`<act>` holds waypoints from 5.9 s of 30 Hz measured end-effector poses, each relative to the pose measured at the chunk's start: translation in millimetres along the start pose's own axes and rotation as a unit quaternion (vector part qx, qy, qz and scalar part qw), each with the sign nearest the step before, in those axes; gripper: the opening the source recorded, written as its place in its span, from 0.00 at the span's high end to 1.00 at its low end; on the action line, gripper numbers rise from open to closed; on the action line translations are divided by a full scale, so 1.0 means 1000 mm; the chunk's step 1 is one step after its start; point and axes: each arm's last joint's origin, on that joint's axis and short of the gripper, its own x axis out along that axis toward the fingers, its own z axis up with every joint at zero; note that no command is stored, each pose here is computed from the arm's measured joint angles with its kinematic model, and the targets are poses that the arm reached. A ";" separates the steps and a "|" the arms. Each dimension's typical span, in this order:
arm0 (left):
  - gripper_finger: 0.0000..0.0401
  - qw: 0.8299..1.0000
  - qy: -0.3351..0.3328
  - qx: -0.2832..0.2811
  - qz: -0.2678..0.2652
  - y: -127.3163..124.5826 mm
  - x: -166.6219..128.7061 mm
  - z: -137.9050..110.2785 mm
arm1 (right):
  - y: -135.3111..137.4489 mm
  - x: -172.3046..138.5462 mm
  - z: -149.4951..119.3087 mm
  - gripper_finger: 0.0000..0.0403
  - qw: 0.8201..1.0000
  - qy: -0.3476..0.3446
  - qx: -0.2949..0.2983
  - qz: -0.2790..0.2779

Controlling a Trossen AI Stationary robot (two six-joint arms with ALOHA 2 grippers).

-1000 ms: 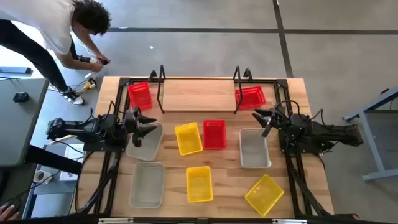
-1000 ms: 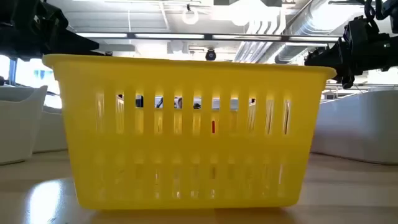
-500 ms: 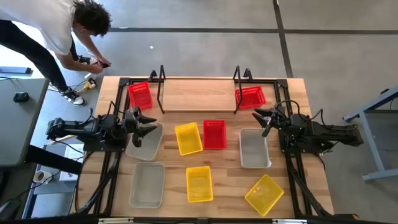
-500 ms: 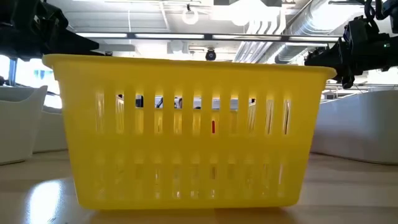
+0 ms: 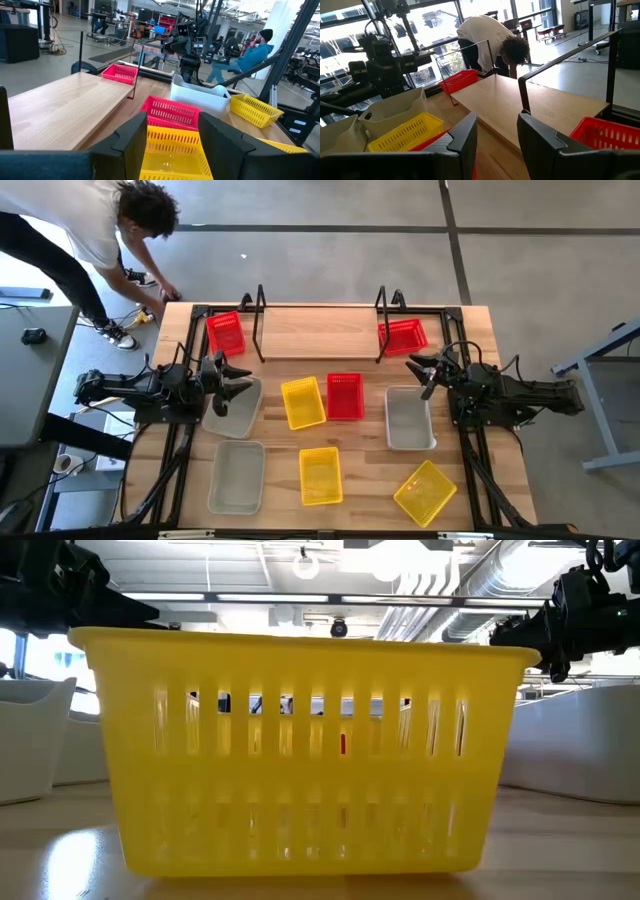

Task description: Stack baskets on shelf by color

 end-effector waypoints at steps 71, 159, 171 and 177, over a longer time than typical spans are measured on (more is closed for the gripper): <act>0.58 0.983 -0.033 -0.169 0.065 0.004 0.000 0.002 | 0.002 0.000 0.008 0.69 0.989 -0.038 0.139 0.019; 0.58 0.989 -0.014 -0.146 0.005 -0.002 -0.005 0.018 | 0.162 0.178 -0.054 0.69 0.828 0.519 -0.186 0.102; 0.58 0.989 -0.012 -0.145 0.006 -0.002 -0.005 0.017 | 0.165 0.176 -0.048 0.98 0.830 0.531 -0.133 0.107; 0.58 0.990 -0.006 -0.144 0.008 -0.002 -0.005 0.016 | 0.168 0.170 -0.029 1.00 0.845 0.511 -0.108 0.116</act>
